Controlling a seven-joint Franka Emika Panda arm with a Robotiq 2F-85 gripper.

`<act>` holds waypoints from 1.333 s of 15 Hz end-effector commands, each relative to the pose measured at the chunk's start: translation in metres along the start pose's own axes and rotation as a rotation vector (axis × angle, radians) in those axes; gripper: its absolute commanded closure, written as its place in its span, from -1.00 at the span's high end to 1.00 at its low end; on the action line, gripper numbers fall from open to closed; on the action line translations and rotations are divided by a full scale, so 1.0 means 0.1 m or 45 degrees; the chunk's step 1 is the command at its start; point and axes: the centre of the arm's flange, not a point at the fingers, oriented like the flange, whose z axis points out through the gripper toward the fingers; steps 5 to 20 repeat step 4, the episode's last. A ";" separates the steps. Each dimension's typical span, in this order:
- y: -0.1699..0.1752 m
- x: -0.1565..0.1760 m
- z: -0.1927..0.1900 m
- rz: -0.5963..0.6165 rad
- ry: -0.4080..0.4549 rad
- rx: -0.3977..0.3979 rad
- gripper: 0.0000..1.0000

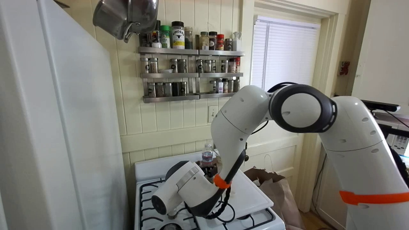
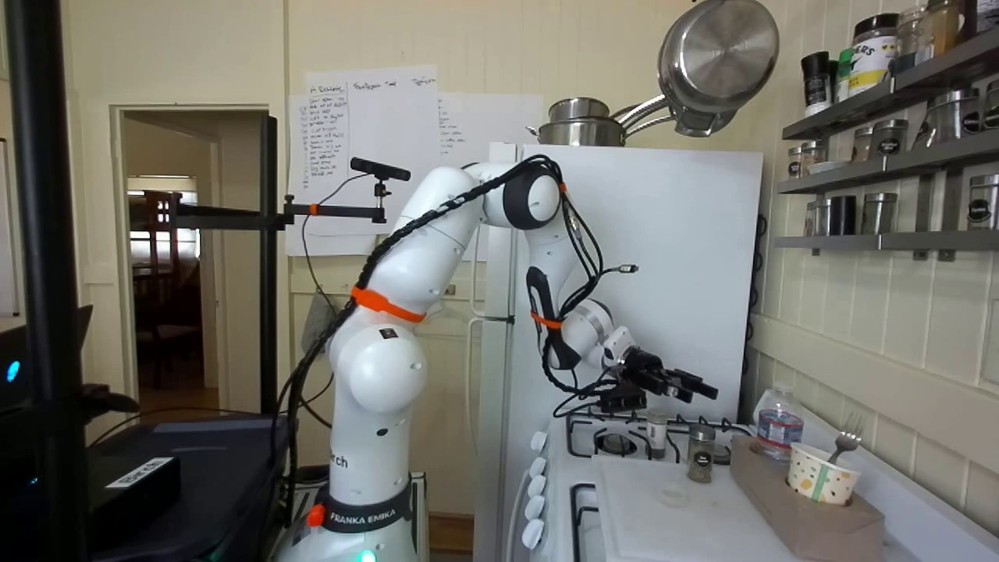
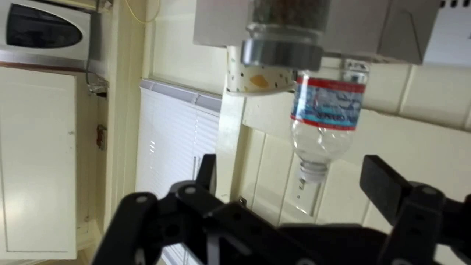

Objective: Pick up the bottle from the shelf and put it on the kitchen board

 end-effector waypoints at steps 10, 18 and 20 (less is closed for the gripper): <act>0.28 0.27 -0.50 -0.011 0.120 0.221 1.00; 0.28 0.27 -0.50 -0.011 0.120 0.221 1.00; 0.28 0.27 -0.50 -0.011 0.120 0.221 1.00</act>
